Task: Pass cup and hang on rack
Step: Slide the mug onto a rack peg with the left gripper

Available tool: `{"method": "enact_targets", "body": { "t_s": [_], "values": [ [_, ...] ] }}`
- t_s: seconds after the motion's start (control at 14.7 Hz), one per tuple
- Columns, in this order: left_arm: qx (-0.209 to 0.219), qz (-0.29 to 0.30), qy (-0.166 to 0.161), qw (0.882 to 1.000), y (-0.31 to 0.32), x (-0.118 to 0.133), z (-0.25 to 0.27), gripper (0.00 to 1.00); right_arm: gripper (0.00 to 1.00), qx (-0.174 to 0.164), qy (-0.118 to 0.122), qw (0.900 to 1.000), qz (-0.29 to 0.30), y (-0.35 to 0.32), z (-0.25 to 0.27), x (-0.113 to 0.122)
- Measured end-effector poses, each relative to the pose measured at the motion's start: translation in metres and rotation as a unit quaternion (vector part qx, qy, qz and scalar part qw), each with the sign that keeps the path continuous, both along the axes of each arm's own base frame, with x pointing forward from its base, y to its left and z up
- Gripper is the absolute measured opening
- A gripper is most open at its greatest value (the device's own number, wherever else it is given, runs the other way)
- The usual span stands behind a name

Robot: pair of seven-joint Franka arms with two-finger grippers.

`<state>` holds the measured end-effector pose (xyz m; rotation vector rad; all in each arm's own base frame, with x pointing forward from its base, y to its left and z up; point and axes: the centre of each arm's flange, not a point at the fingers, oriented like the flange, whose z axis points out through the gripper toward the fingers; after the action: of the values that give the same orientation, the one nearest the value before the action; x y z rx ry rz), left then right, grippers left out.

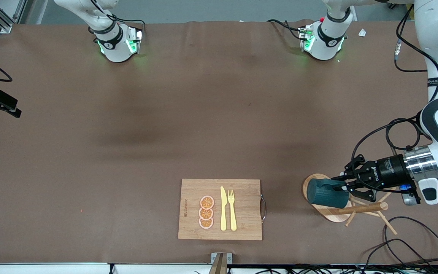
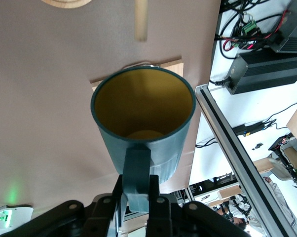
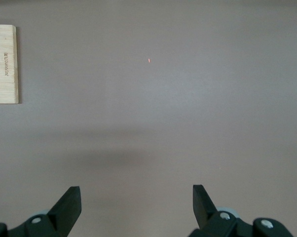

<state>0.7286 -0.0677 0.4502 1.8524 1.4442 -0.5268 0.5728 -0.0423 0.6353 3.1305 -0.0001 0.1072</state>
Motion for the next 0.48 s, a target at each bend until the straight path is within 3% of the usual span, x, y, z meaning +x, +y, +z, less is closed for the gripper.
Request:
{"method": "enact_targets", "body": {
  "t_s": [0.48],
  "values": [
    [-0.013, 0.017, 0.006, 1.0, 0.034, 0.006, -0.024, 0.21, 1.0, 0.0, 0.0, 1.0, 0.0, 0.0, 0.0, 0.0]
  ]
}}
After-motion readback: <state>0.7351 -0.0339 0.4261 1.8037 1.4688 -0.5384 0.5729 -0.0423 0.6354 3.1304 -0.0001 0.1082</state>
